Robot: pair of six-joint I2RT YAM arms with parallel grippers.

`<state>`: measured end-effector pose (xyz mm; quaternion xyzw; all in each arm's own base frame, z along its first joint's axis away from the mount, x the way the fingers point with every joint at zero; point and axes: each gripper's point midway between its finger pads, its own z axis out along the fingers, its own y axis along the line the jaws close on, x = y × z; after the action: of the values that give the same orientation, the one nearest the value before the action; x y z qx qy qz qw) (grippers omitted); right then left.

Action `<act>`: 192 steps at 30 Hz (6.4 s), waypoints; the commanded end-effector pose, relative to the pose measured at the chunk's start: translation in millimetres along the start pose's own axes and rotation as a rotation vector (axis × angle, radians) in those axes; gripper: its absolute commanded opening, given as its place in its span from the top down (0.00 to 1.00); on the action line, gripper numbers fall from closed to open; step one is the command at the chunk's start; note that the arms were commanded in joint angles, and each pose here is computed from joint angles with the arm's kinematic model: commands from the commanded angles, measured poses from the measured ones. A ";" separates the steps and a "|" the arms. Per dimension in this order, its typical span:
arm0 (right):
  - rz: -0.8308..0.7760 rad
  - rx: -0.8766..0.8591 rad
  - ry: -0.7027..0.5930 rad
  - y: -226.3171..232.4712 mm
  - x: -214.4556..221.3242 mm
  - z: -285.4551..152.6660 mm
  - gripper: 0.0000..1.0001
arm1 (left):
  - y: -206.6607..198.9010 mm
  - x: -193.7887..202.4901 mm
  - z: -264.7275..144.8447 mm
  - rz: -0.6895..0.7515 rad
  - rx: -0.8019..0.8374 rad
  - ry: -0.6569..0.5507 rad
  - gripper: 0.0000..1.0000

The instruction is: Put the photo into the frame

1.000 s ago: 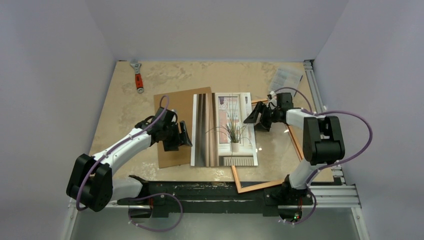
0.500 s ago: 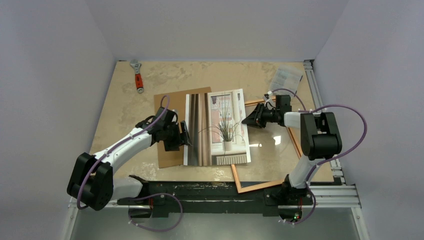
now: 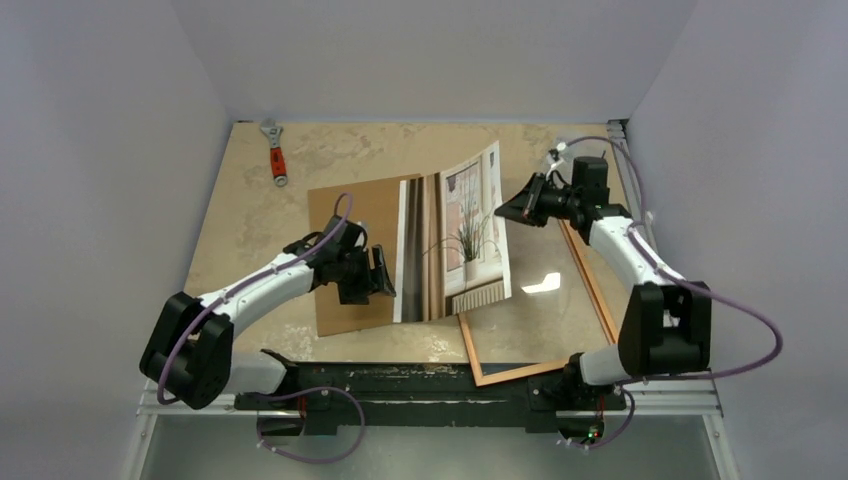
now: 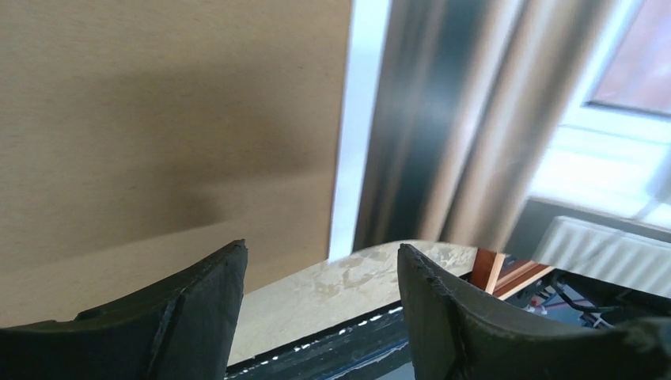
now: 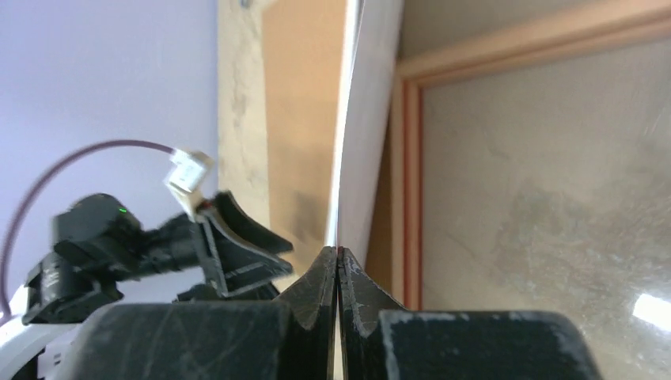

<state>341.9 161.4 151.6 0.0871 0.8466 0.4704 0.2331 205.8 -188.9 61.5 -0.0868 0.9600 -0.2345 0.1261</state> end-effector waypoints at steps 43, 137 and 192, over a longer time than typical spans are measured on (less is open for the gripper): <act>-0.326 0.398 -0.611 133.7 -76.8 -191.8 1.00 | -71.1 -33.1 84.4 0.266 -0.407 -0.062 0.97; -0.194 0.255 -0.090 63.6 47.4 -28.1 0.31 | -66.1 -75.9 18.6 0.001 0.328 -0.156 1.00; -0.229 0.312 -0.102 39.5 38.9 -37.8 0.18 | -103.3 -58.0 38.8 0.070 0.227 -0.045 0.86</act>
<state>284.3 168.7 179.5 0.0653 0.9095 0.2928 0.2879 271.7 -278.1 70.4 -0.0482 0.9330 -0.3293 0.1370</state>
